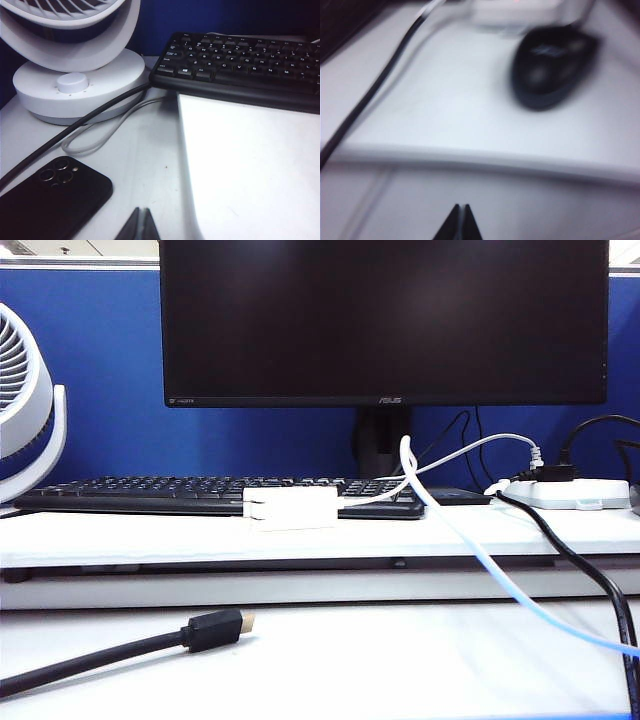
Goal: Pick up the Type-C charging cable and the charging base, insert one end of the Type-C charger into the corresponding slot on the base, and finally place the plugged-in charger back on the table.
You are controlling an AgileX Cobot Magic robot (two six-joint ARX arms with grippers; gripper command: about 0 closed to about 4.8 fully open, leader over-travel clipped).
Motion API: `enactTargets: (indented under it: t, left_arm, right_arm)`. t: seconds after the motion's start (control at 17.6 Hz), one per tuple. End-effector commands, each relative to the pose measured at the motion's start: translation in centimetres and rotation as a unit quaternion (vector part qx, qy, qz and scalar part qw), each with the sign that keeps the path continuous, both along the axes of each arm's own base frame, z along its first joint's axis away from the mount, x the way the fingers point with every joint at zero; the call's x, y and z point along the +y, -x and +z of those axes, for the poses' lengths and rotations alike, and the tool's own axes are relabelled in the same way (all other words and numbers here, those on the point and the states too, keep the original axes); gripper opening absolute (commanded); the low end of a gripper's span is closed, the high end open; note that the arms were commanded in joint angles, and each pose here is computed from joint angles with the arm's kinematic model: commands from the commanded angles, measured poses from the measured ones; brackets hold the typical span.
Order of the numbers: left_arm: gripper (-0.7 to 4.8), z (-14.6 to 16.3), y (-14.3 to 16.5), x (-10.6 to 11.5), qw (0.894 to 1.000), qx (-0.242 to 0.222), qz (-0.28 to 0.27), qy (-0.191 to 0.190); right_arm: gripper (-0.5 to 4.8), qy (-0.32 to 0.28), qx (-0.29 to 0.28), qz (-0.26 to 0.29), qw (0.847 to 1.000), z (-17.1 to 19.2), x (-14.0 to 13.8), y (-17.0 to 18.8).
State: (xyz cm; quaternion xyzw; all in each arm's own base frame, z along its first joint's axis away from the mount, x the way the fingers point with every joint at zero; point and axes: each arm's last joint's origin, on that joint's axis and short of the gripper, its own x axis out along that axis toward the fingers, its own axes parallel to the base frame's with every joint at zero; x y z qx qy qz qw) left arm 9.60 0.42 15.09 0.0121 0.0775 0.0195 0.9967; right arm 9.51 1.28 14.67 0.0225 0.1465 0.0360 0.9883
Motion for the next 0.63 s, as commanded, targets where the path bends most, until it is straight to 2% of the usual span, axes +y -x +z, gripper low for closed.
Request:
enactTargets:
  t: [0.06, 0.17, 0.63]
  left_arm:
    - [-0.05, -0.10, 0.02, -0.02, 1.000, 0.004, -0.004, 0.002]
    - [-0.05, -0.09, 0.02, -0.05, 1.000, 0.004, -0.008, 0.003]
    - [-0.05, -0.09, 0.02, -0.05, 1.000, 0.004, -0.009, 0.003]
  right_arm:
    - [-0.06, 0.049, -0.062, -0.052, 0.995, 0.20, -1.33, -0.09]
    - [-0.06, 0.068, -0.062, -0.035, 0.995, 0.09, -1.35, -0.11]
    - [-0.06, 0.067, -0.064, -0.035, 0.995, 0.12, -1.33, -0.12]
